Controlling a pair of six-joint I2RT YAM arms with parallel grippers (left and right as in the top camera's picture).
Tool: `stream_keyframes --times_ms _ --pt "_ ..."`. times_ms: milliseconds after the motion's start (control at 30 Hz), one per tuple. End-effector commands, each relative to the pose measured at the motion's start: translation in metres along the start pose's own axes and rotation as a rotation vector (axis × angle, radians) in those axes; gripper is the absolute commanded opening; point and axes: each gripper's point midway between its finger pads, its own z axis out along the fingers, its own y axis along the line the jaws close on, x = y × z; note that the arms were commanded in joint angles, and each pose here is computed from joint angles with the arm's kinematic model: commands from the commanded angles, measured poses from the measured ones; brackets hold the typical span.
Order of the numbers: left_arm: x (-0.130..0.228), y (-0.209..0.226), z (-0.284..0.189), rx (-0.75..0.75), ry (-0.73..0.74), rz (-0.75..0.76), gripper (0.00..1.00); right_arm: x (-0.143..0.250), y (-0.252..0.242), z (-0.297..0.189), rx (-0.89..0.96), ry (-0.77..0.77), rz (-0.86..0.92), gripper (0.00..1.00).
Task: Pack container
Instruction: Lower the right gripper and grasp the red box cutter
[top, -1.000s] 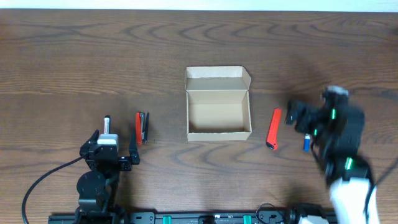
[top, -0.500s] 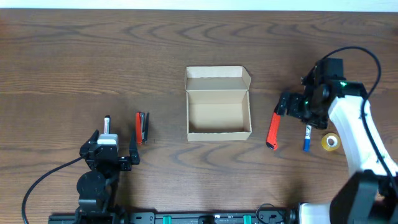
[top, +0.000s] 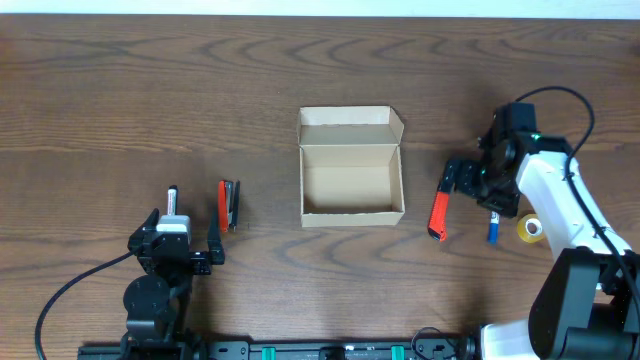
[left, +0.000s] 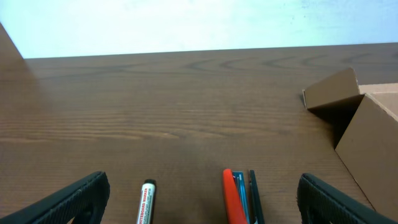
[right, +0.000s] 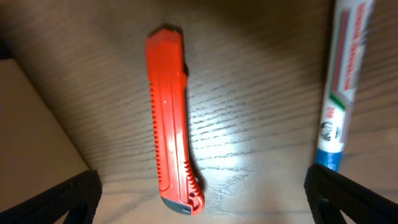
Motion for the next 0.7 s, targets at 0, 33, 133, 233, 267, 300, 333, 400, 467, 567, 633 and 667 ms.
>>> stream_keyframes --times_ms 0,33,133,233,267,300,333,400,467,567,633,667 --pt "0.013 -0.001 0.003 0.001 0.030 -0.002 0.95 0.012 -0.001 0.013 0.025 0.035 0.045 0.99" --pt "0.013 -0.001 0.003 0.000 0.030 -0.003 0.95 0.013 -0.001 0.013 0.041 0.033 0.050 0.99" --pt "0.013 -0.001 0.003 0.000 0.030 -0.003 0.95 0.012 -0.004 0.014 0.096 0.009 0.090 0.99" --pt "0.013 -0.001 0.003 0.000 0.030 -0.002 0.95 0.010 0.002 0.015 0.097 -0.010 0.116 0.99" --pt "0.013 -0.001 0.003 0.000 0.030 -0.002 0.95 0.009 0.004 0.016 0.094 -0.016 0.113 0.99" --pt "0.013 -0.001 0.003 0.000 0.030 -0.002 0.95 0.008 0.007 0.017 0.090 -0.022 0.108 0.99" --pt "0.013 -0.001 0.003 0.000 0.030 -0.003 0.95 0.007 0.011 0.018 0.087 -0.027 0.098 0.99" --pt "0.013 -0.001 0.003 0.000 0.030 -0.002 0.95 0.007 0.015 0.022 0.086 -0.025 0.082 0.99" --pt "0.013 -0.001 0.003 0.000 0.030 -0.002 0.95 0.009 0.020 0.027 0.089 -0.016 0.068 0.99" --pt "0.013 -0.001 0.003 0.000 0.030 -0.002 0.95 0.010 0.025 0.037 0.093 -0.004 0.048 0.99" --pt "0.013 -0.001 0.003 0.000 0.030 -0.002 0.96 0.011 0.027 0.044 0.100 0.010 0.039 0.99" --pt "0.013 -0.001 0.003 0.000 0.030 -0.002 0.95 0.012 0.027 0.048 0.104 0.017 0.036 0.99"
